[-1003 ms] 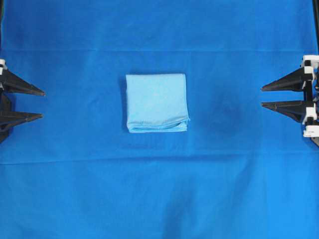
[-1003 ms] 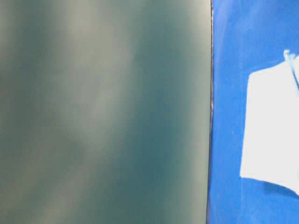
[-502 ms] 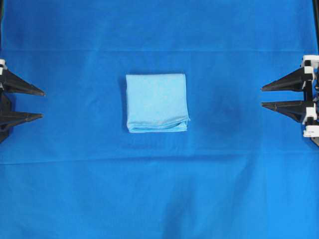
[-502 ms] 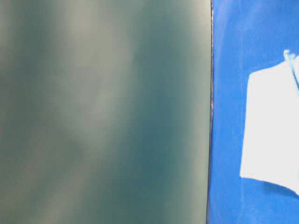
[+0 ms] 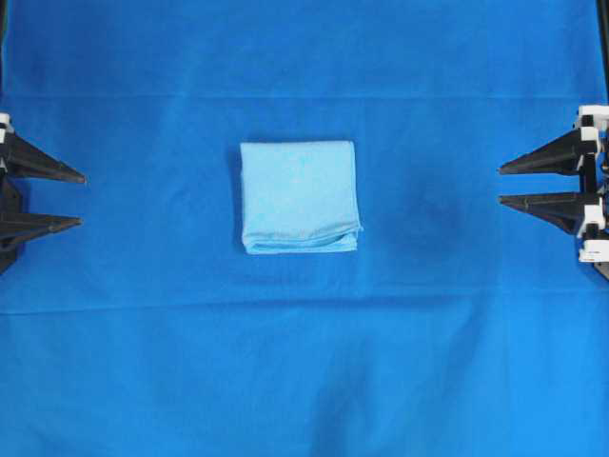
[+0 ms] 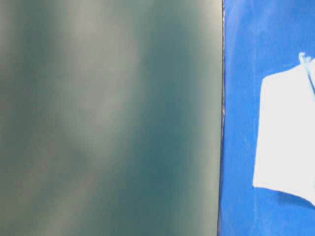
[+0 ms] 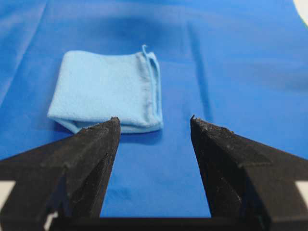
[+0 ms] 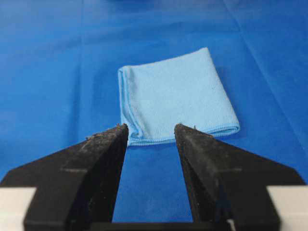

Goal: Fold a vertical towel.

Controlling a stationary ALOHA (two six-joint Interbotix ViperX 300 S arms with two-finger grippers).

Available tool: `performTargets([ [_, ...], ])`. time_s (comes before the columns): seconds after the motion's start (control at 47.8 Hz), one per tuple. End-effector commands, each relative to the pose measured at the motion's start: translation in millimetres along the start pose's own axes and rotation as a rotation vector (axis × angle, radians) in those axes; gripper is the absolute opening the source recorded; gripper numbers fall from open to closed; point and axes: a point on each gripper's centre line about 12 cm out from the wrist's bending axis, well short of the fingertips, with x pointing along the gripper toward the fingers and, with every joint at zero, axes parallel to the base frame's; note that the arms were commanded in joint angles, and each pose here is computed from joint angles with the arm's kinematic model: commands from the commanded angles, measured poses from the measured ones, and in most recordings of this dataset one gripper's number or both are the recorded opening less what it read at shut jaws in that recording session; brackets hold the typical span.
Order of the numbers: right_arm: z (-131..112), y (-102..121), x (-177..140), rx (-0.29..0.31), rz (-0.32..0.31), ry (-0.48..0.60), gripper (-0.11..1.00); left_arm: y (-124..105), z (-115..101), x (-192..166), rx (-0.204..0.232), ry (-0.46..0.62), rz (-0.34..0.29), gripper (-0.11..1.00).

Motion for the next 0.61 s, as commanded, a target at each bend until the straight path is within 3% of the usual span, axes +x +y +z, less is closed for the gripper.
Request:
performTargets([
  [0.0,6.6,0.1,1.4,0.002,-0.001,-0.016,0.51,0.2,4.3,0.4,-0.001,-0.009,0.003,0.58],
  [0.585,6.5,0.0,1.5,0.0,-0.002,-0.011,0.51,0.2,4.7,0.4,-0.001,-0.009,0.003,0.58],
])
